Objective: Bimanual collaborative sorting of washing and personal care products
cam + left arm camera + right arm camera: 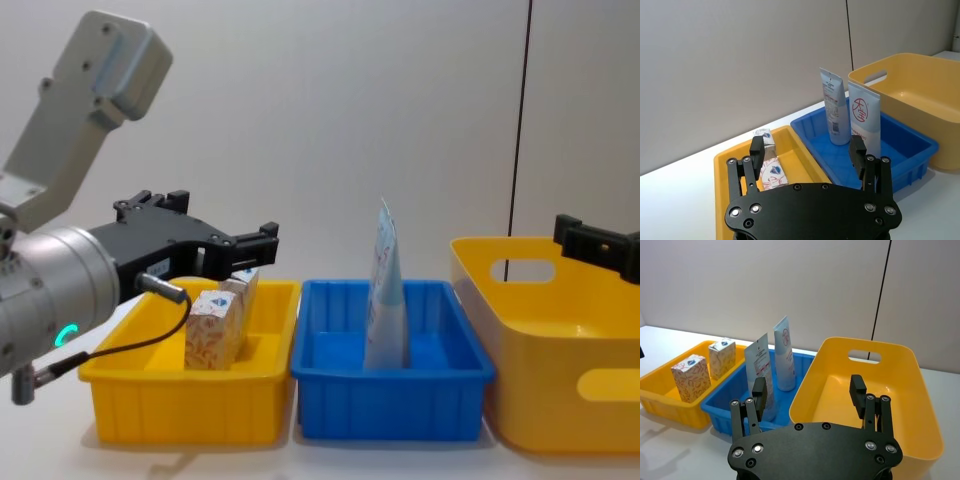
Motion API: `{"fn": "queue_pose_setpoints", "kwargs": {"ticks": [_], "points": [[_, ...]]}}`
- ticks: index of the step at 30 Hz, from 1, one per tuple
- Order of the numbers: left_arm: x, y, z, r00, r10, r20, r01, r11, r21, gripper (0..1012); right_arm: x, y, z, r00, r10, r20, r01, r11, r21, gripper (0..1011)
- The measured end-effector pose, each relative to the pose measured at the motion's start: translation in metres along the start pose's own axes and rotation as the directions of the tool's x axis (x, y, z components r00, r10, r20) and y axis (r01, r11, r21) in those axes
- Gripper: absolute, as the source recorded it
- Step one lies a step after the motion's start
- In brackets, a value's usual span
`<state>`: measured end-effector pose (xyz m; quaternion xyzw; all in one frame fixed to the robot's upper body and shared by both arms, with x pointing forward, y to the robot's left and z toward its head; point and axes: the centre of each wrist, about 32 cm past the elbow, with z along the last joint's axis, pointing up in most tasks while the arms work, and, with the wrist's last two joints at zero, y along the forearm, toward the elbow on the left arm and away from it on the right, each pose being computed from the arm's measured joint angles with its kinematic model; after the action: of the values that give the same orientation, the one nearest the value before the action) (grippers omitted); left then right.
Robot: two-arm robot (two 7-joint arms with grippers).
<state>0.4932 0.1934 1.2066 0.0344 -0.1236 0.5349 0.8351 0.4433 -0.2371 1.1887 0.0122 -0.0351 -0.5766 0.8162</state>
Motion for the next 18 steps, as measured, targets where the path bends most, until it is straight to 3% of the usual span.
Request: {"fn": "queue_pose_setpoints", "kwargs": {"ticks": [5,10,11,18], "points": [[-0.0058,-0.0049,0.0033,0.9999,0.013,-0.003,-0.013,0.9995,0.030,1001,0.000,0.000,0.000,1.000,0.000,0.000,0.000,1.000,0.000,1000],[-0.0153,-0.0114,0.0070,0.9993,0.037,-0.011,-0.036,0.9956,0.087,1002,0.000,0.000,0.000,1.000,0.000,0.000,0.000,1.000,0.000,1000],[-0.0188,-0.0133,0.0081,0.9989,0.045,-0.013,-0.043,0.9933,0.107,1001,0.000,0.000,0.000,1.000,0.000,0.000,0.000,1.000,0.000,1000],[-0.0282,-0.0182,0.0097,0.9971,0.076,-0.003,-0.075,0.9807,0.181,1001,0.000,0.000,0.000,1.000,0.000,0.000,0.000,1.000,0.000,1000]]}}
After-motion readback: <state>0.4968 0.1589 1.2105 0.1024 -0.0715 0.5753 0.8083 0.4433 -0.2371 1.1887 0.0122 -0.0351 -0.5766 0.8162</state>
